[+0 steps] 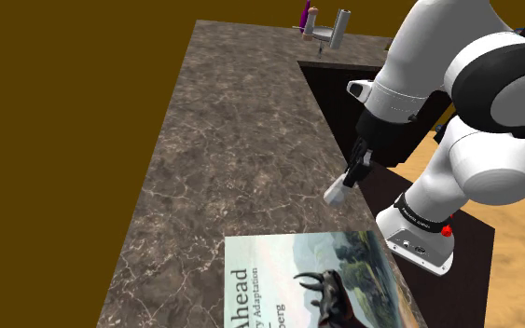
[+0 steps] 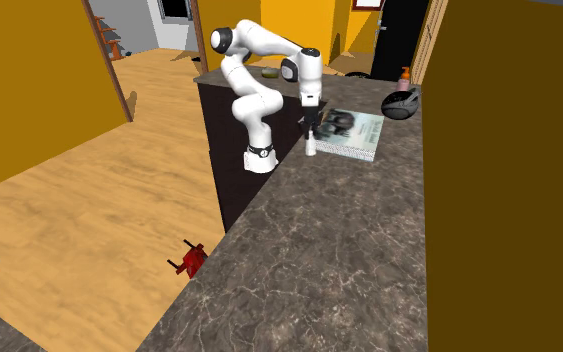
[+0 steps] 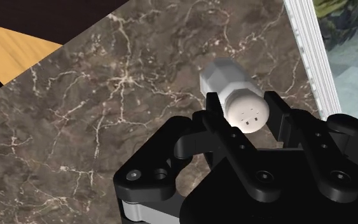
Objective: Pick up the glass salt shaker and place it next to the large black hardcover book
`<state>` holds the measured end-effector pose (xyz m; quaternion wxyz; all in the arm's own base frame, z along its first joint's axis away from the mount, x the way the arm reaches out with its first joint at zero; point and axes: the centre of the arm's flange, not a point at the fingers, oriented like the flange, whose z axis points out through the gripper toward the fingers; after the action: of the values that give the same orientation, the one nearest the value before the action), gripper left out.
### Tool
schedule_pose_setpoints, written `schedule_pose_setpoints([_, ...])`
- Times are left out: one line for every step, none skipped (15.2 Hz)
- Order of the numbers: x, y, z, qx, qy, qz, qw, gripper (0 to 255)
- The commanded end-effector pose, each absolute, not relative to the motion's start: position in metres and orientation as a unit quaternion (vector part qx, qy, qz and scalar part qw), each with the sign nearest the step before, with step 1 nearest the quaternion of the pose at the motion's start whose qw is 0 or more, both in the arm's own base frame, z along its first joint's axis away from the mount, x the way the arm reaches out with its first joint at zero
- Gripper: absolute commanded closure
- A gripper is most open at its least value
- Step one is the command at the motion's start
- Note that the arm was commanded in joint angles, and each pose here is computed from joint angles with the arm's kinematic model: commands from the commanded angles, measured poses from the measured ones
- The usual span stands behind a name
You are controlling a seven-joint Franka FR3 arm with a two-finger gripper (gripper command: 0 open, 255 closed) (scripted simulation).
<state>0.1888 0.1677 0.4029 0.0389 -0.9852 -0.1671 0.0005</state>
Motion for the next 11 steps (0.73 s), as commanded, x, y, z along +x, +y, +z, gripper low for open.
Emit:
schedule_pose_setpoints([0.189,0.168,0.392,-0.985,-0.167,0.0,0.039,255])
schedule_pose_setpoints([0.189,0.168,0.386,-0.985,-0.167,0.0,0.039,255])
schedule_pose_setpoints([0.189,0.168,0.381,-0.985,-0.167,0.0,0.039,255])
schedule_pose_setpoints([0.189,0.168,0.374,-0.985,-0.167,0.0,0.039,255])
schedule_pose_setpoints([0.189,0.168,0.374,-0.985,-0.167,0.0,0.039,255])
schedule_pose_setpoints([0.189,0.168,0.374,-0.985,-0.167,0.0,0.039,255])
schedule_pose_setpoints([0.189,0.168,0.374,-0.985,-0.167,0.0,0.039,255])
schedule_pose_setpoints([0.189,0.168,0.374,-0.985,-0.167,0.0,0.039,255])
schedule_pose_setpoints([0.189,0.168,0.374,-0.985,-0.167,0.0,0.039,255])
schedule_pose_setpoints([0.189,0.168,0.374,-0.985,-0.167,0.0,0.039,255])
schedule_pose_setpoints([0.189,0.168,0.374,-0.985,-0.167,0.0,0.039,255])
